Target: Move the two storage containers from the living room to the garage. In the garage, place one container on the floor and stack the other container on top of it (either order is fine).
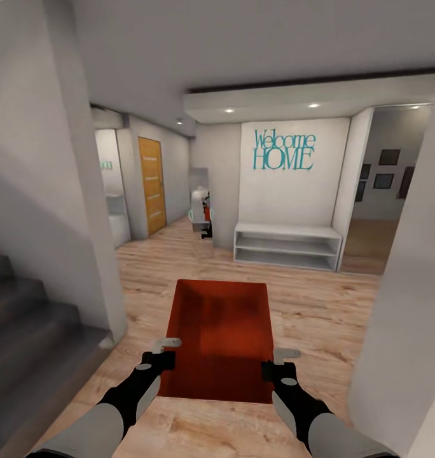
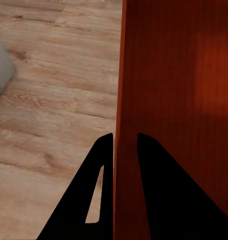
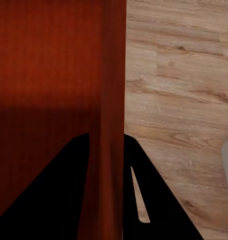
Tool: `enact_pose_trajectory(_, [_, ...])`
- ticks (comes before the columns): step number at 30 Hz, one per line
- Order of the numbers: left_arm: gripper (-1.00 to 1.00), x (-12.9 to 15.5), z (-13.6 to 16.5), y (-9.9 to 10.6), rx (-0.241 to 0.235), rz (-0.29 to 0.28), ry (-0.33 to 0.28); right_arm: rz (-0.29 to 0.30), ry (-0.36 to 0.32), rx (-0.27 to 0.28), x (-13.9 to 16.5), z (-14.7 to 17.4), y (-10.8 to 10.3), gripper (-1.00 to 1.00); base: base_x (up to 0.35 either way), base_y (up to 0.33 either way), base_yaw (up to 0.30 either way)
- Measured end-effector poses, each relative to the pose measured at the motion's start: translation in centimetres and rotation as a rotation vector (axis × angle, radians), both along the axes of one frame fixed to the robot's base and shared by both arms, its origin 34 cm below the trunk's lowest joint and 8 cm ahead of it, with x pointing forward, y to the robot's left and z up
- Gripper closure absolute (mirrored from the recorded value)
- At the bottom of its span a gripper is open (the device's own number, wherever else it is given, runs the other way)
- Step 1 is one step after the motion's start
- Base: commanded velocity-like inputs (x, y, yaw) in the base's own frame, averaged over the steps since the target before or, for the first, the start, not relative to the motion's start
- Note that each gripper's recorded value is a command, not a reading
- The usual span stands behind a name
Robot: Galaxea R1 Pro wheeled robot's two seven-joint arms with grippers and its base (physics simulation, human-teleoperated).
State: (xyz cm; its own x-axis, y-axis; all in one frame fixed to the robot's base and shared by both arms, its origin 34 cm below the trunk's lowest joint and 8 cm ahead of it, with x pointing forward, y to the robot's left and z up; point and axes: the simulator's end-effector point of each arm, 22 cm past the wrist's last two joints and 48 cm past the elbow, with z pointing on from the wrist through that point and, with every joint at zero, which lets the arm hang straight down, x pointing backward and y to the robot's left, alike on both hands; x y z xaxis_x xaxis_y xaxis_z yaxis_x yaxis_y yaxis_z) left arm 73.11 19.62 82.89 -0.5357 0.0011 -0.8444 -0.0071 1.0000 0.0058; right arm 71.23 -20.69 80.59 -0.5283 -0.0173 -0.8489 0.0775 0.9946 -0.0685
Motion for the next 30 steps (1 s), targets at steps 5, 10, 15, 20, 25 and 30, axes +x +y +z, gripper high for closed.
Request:
enact_pose_trajectory(5, [1.0, 0.01, 0.03, 0.0, 0.001, 0.0, 0.0, 0.0, 0.0, 0.0, 0.0, 0.0, 0.0, 1.0, 0.317, 0.0, 0.0])
enact_pose_trajectory(10, [1.0, 0.02, 0.03, 0.02, 0.0, -0.001, -0.001, 0.0, -0.001, 0.001, 0.01, 0.01, 0.02, 1.0, 0.317, 0.0, 0.0])
enact_pose_trajectory(15, [1.0, 0.01, 0.0, 0.04, -0.001, -0.001, 0.0, 0.0, 0.0, 0.001, -0.01, 0.0, 0.03, 1.0, 0.317, 0.0, 0.0])
enact_pose_trajectory(20, [1.0, 0.0, -0.01, 0.05, -0.001, -0.001, 0.0, 0.0, 0.0, 0.001, -0.01, -0.01, 0.05, 1.0, 0.317, 0.0, 0.131])
enact_pose_trajectory(25, [1.0, 0.0, -0.01, 0.05, -0.001, -0.001, 0.0, 0.0, 0.0, 0.001, 0.0, -0.01, 0.05, 1.0, 0.317, 0.0, 0.244])
enact_pose_trajectory(30, [1.0, 0.01, 0.01, 0.03, -0.001, -0.001, -0.001, 0.0, -0.001, 0.001, 0.0, 0.01, 0.03, 1.0, 0.317, 0.0, 0.059])
